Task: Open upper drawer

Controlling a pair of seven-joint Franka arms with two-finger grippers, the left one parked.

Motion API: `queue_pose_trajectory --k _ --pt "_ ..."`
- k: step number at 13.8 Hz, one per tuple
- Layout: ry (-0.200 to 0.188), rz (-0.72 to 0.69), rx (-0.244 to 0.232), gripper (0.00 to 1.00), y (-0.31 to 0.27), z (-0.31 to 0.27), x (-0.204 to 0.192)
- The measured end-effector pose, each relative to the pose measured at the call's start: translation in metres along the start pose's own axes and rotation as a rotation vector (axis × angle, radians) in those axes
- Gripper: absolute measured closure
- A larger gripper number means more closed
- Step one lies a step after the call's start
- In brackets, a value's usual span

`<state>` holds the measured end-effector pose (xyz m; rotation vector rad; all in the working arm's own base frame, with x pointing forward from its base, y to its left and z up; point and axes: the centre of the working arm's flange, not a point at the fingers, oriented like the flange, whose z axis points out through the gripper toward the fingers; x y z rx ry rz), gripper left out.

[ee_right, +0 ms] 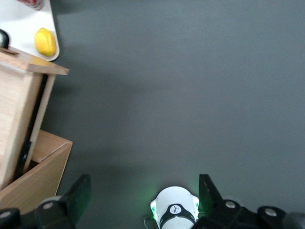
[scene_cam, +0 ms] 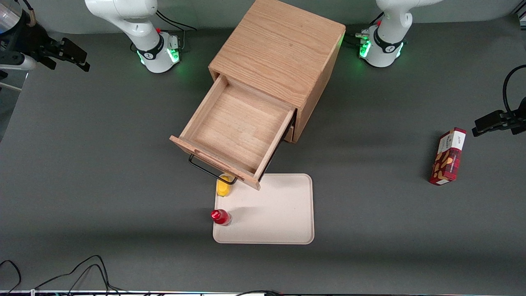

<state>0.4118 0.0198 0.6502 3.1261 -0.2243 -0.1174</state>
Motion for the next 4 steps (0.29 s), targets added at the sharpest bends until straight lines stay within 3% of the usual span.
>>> queue_pose_trajectory --k 4 --pt "0.022 0.001 0.004 0.00 0.0015 0.0052 -0.0075"
